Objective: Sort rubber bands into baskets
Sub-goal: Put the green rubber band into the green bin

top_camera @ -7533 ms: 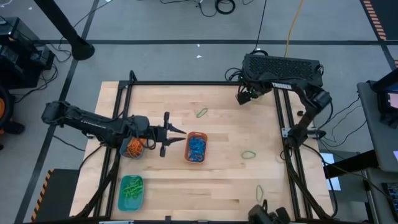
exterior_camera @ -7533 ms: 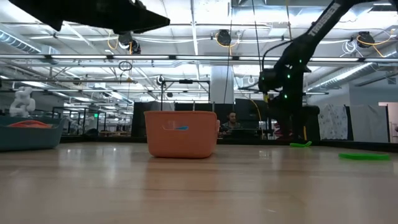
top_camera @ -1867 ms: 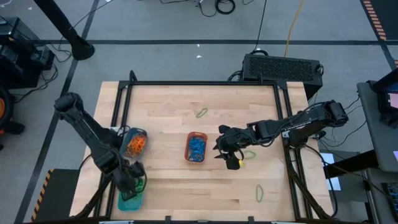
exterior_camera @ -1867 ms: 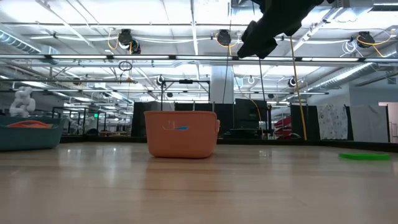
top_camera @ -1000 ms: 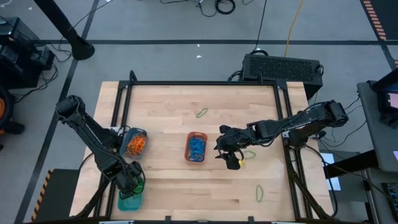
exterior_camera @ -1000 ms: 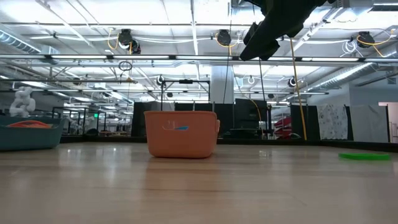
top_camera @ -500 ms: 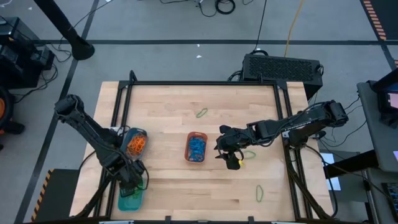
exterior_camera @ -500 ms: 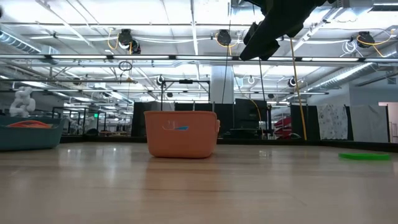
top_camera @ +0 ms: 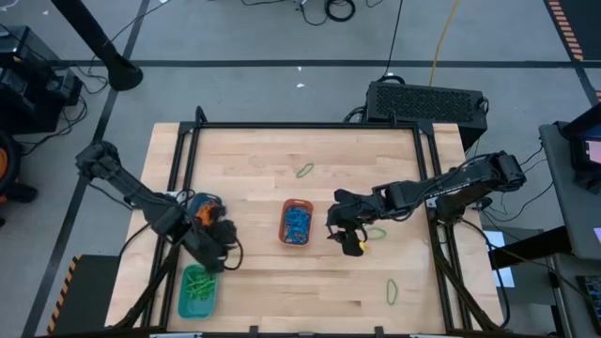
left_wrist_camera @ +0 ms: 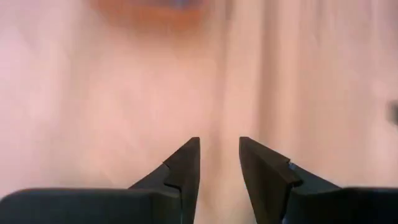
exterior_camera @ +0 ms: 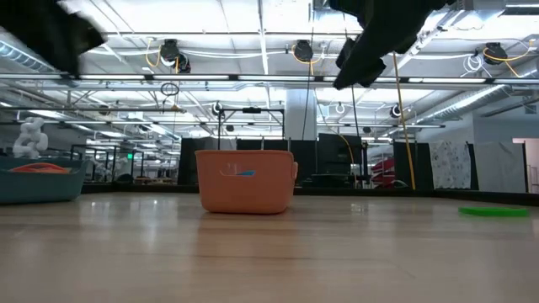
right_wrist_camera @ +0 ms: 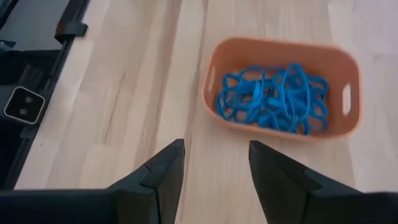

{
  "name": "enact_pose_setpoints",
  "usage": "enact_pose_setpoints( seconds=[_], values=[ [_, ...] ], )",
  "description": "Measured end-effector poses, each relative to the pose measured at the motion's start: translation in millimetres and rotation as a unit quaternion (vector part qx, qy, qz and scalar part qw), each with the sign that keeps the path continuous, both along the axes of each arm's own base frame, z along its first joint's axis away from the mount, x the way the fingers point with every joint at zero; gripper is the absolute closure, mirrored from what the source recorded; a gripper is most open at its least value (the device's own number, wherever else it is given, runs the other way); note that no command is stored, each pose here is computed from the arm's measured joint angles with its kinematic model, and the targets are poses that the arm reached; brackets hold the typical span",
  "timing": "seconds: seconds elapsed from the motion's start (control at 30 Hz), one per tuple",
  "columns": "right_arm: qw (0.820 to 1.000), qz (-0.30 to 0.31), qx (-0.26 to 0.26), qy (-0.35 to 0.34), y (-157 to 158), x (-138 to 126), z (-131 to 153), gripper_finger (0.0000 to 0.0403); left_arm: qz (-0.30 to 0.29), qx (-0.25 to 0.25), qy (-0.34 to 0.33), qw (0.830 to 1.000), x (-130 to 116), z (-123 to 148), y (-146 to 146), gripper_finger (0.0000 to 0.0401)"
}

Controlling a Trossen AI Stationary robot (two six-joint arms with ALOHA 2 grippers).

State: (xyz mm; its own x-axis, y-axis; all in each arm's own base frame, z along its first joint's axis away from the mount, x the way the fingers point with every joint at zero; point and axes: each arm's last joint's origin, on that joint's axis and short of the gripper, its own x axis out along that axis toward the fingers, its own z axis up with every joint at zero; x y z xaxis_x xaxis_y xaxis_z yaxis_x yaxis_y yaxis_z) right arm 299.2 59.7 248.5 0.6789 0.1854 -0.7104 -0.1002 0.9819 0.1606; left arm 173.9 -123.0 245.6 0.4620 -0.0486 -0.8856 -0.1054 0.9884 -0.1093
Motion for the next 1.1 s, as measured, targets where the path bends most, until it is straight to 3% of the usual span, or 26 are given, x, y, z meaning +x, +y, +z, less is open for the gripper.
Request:
enact_pose_setpoints(
  seconds=[0.1, 0.23, 0.33, 0.53, 0.77, 0.9, 1.1],
  values=[
    [0.999, -0.018, 0.011, 0.031, -1, -4, -4, 0.0232, -0.053, 0.079, -0.079, 0.992, 16, 6, 7, 0.0283],
    [0.993, -0.053, 0.026, 0.098, -2, -13, -11, 0.0232, -0.108, 0.113, -0.182, 0.971, 43, 11, 19, 0.0283],
    [0.980, -0.093, 0.038, 0.169, -4, -24, -17, 0.0232, -0.164, 0.118, -0.245, 0.948, 57, 11, 29, 0.0283],
    [0.937, -0.176, 0.040, 0.298, -4, -48, -26, 0.0232, -0.238, 0.096, -0.375, 0.891, 69, -6, 50, 0.0283],
    [0.939, -0.149, -0.019, 0.310, 14, -59, -27, 0.0232, -0.216, 0.097, -0.490, 0.839, 64, -17, 66, 0.0283],
    [0.938, -0.151, -0.037, 0.310, 15, -61, -31, 0.0232, -0.218, 0.099, -0.490, 0.838, 62, -23, 66, 0.0283],
    [0.926, -0.139, -0.062, 0.346, 8, -79, -68, 0.0232, -0.228, 0.089, -0.489, 0.837, 61, -23, 65, 0.0283]
  ],
)
